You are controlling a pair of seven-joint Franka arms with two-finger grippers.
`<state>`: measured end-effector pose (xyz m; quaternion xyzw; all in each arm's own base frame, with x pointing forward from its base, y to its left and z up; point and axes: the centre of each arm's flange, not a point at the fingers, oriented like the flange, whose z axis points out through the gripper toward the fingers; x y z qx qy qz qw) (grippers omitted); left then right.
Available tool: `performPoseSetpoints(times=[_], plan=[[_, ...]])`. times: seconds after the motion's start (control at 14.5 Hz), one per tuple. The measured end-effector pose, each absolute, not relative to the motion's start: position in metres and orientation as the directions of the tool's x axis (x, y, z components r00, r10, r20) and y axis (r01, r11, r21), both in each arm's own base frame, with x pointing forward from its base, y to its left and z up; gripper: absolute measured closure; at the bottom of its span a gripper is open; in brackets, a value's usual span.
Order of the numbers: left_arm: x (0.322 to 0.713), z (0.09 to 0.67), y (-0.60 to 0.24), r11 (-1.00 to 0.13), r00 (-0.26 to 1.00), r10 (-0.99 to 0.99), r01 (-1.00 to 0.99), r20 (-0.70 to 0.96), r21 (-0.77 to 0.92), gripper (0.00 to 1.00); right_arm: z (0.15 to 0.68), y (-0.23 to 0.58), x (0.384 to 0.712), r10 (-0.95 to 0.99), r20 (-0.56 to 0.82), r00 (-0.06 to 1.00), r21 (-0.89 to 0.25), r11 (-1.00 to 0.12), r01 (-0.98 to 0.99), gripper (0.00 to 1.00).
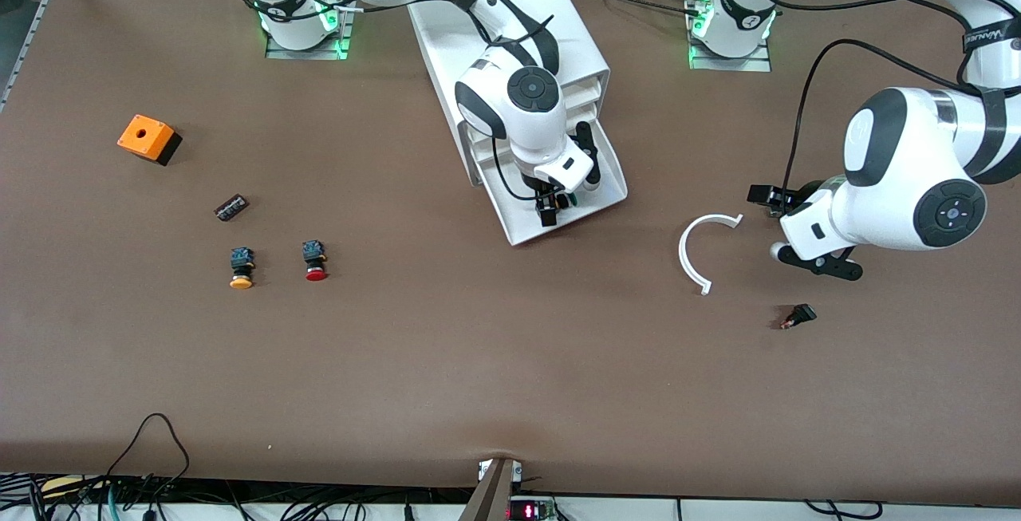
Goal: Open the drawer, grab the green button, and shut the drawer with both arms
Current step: 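Lift the green button out of the drawer with the right gripper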
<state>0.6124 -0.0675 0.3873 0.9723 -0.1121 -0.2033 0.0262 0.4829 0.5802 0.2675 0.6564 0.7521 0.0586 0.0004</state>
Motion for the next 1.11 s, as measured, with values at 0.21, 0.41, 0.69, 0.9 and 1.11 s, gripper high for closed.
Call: performPoseSetpoints(times=[0.21,0.41,0.69,0.9,1.11], plan=[[0.6128,0.3800,-0.0685,-0.974,0.887,-0.228,-0.207,-0.401,0.096,0.00,0.2659,0.5810,0.4816,0.988,0.067,-0.142,0.095,0.135,0.986,0.03],[0.6121,0.3792,-0.0688,-0.974,0.885,-0.228,-0.207,-0.405,0.097,0.00,0.2659,0.5815,0.4812,0.988,0.052,-0.145,0.109,0.139,0.984,0.14],[0.6115,0.3790,-0.0688,-0.974,0.883,-0.227,-0.205,-0.410,0.097,0.00,0.2660,0.5815,0.4813,0.988,0.046,-0.147,0.115,0.141,0.983,0.25],[0.6112,0.3781,-0.0689,-0.974,0.882,-0.227,-0.205,-0.412,0.098,0.00,0.2660,0.5816,0.4812,0.988,0.046,-0.147,0.115,0.141,0.983,0.30],[0.6110,0.3778,-0.0705,-0.973,0.882,-0.229,-0.207,-0.413,0.098,0.00,0.2658,0.5831,0.4793,0.987,0.041,-0.155,0.119,0.150,0.982,0.36]])
